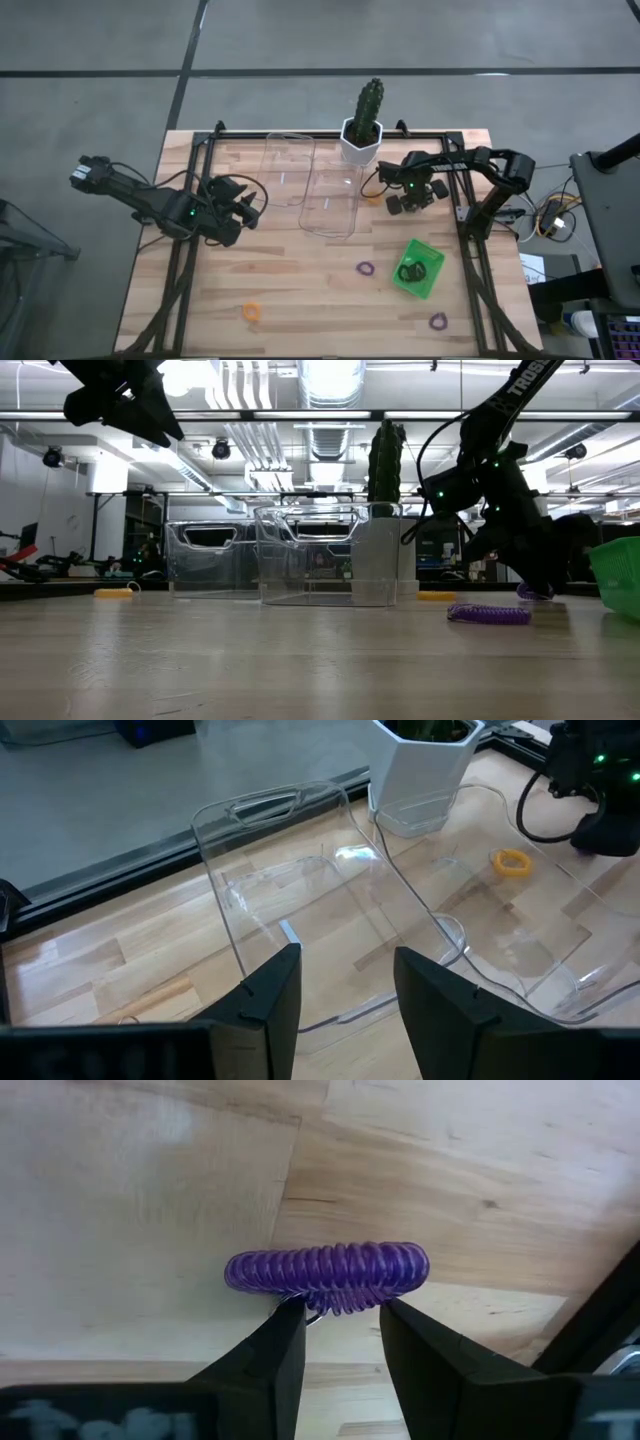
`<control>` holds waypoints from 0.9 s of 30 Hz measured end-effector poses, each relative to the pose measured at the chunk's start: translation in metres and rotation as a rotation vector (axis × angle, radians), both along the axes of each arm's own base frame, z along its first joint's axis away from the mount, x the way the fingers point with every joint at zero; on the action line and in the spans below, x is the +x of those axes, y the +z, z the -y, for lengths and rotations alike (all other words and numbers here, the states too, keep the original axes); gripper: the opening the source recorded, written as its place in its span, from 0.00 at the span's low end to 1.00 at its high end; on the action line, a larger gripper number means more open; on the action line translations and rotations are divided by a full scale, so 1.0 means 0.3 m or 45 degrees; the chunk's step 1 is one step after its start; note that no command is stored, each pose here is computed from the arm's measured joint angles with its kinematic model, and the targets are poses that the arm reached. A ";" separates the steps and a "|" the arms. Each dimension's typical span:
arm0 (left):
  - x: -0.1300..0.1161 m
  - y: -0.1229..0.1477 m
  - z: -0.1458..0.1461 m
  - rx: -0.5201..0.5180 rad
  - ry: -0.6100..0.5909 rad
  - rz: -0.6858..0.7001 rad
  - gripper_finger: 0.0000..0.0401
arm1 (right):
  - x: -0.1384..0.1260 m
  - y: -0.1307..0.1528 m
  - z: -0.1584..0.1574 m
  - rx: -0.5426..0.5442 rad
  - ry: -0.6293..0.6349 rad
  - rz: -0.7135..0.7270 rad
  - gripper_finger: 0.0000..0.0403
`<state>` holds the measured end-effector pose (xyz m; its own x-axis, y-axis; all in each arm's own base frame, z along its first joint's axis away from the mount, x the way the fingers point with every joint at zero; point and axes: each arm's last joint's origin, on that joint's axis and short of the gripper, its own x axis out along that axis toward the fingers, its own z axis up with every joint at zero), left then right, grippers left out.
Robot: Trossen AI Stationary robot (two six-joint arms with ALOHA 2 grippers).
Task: Sort spring keychains
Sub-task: Put the top violet spring keychain into the right transparent bin
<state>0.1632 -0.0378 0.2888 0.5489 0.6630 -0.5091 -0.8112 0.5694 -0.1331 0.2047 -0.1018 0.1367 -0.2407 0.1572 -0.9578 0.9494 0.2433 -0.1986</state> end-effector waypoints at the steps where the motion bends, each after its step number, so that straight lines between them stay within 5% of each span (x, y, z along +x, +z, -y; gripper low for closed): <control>1: 0.000 0.000 0.000 0.000 0.000 0.000 0.38 | 0.000 0.000 -0.001 0.004 0.000 0.002 0.32; 27: 0.003 0.002 0.001 -0.006 0.000 0.016 0.38 | -0.021 0.103 -0.004 -0.170 -0.004 0.140 0.32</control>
<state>0.1642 -0.0382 0.2894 0.5556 0.6604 -0.5052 -0.8092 0.5690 -0.1461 0.1983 -0.1006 0.1675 -0.1333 0.0273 -0.9907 0.9679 0.2184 -0.1243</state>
